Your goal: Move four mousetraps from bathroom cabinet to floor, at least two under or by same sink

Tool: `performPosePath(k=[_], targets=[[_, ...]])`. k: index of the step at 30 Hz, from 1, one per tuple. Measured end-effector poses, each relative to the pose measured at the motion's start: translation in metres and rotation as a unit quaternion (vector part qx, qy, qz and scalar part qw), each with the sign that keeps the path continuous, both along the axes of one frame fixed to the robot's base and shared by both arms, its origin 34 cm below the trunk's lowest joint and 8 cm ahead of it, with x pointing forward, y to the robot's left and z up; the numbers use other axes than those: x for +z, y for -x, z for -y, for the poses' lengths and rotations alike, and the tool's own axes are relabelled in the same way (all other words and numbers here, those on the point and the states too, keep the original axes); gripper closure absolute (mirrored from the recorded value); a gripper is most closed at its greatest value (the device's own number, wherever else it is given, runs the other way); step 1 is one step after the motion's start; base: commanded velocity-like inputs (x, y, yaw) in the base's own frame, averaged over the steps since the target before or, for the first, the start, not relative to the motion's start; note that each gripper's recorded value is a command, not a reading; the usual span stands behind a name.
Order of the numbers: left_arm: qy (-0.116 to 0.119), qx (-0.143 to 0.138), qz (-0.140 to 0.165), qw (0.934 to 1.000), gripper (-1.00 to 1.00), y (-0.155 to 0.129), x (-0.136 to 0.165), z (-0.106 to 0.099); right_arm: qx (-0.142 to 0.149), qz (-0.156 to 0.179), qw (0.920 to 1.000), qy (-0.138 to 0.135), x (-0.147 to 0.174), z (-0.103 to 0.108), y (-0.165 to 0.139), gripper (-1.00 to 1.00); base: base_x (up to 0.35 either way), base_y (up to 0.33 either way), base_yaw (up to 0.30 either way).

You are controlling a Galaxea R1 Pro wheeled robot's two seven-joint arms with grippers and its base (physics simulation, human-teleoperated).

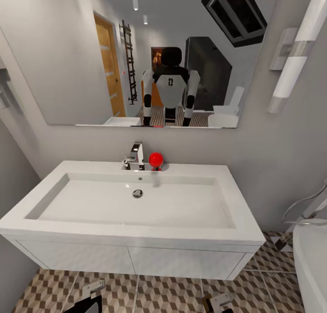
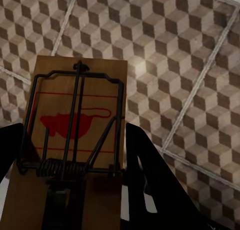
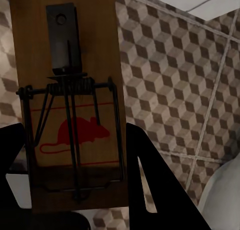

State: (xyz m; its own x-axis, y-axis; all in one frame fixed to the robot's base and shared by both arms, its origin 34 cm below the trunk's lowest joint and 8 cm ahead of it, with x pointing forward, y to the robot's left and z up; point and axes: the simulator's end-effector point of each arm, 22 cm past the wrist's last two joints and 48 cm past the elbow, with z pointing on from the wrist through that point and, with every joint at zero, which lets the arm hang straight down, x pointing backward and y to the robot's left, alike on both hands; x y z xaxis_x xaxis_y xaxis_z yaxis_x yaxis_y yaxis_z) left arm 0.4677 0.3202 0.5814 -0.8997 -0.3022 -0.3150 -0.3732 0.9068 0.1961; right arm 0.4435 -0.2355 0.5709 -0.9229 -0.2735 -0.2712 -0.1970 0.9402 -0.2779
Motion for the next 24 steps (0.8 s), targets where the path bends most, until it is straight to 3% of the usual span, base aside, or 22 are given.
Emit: performPosePath(k=[19,24], targets=[[0.001,0.001,0.001,1.0000,1.00,-0.003,-0.025,0.001,0.001,0.001,1.0000,0.000,-0.025,0.000,-0.004,1.00,0.000,0.000,0.000],[0.001,0.001,0.001,1.0000,1.00,-0.004,-0.032,0.001,0.002,0.027,0.9996,-0.006,-0.028,-0.002,-0.015,1.00,0.000,0.000,0.000]])
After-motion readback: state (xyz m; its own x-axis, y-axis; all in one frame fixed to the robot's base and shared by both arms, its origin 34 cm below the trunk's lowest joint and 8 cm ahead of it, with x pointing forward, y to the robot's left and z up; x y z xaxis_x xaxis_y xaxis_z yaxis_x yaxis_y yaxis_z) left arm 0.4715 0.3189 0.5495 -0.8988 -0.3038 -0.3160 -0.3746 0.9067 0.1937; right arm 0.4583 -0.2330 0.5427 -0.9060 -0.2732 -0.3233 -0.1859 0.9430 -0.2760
